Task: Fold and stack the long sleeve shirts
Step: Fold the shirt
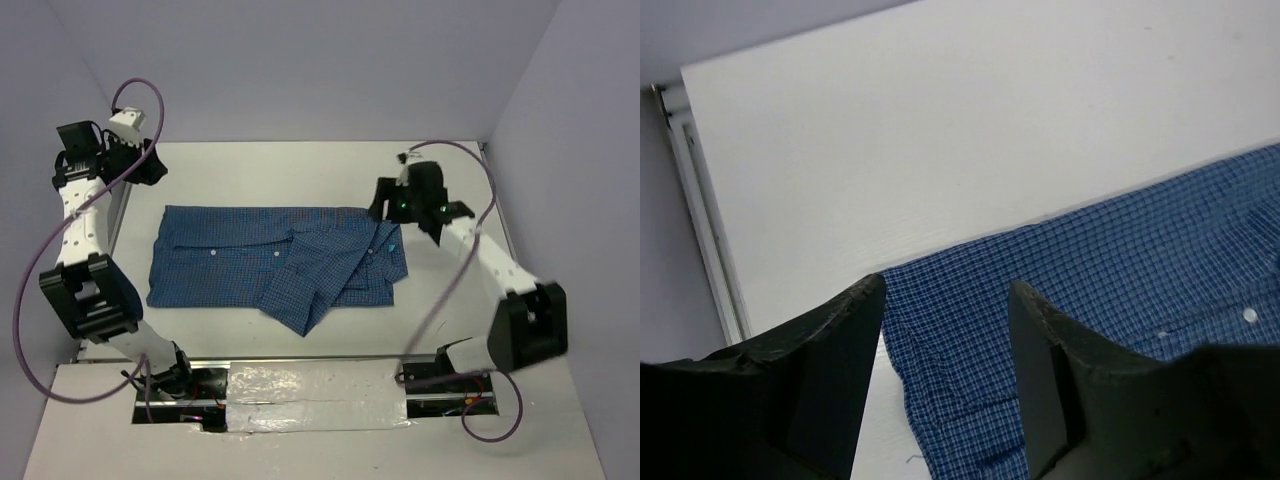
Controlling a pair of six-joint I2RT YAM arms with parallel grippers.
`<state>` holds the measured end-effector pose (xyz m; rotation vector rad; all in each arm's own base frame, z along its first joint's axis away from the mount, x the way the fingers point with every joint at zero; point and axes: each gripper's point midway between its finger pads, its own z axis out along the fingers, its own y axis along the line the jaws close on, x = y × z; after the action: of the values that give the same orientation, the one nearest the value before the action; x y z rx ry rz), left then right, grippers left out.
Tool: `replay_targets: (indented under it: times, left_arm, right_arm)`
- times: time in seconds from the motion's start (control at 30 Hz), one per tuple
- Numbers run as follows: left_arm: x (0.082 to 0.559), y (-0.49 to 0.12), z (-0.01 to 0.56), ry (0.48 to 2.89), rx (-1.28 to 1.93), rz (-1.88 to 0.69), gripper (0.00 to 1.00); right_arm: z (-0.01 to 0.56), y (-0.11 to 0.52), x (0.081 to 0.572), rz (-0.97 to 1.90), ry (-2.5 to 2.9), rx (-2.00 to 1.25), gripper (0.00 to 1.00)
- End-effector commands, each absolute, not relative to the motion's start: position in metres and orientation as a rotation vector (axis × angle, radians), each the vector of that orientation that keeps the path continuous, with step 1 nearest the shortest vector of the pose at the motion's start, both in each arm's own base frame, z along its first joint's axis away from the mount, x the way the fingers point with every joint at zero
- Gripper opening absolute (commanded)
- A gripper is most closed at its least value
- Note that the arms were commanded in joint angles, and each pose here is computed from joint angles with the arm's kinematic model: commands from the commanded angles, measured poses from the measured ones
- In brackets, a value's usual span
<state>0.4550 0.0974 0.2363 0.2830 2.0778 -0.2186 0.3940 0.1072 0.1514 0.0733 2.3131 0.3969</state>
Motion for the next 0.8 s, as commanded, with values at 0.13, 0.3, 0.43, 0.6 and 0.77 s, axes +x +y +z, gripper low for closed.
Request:
replay_targets:
  times: [0.13,0.3,0.43,0.6,0.77]
  left_arm:
    - [0.354,-0.017,0.215,2.149,0.838,-0.475,0.63]
    - [0.324,-0.054,0.219,2.04,0.899,-0.532,0.65]
    - [0.316,-0.061,0.22,2.021,0.907,-0.574,0.65]
    - [0.302,-0.063,0.208,2.053,0.921,-0.582,0.65]
    - [0.287,-0.07,0.209,2.037,0.952,-0.631,0.65]
  right_arm:
    - [0.192,0.26,0.246,0.895,2.066,-0.563,0.76]
    - [0.163,0.301,0.197,0.995,2.134,-0.633,0.79]
    - [0.133,0.317,0.182,1.018,2.248,-0.628,0.8]
    - [0.108,0.335,0.182,1.057,2.255,-0.634,0.84]
    - [0.102,0.353,0.197,1.054,2.261,-0.629,0.82]
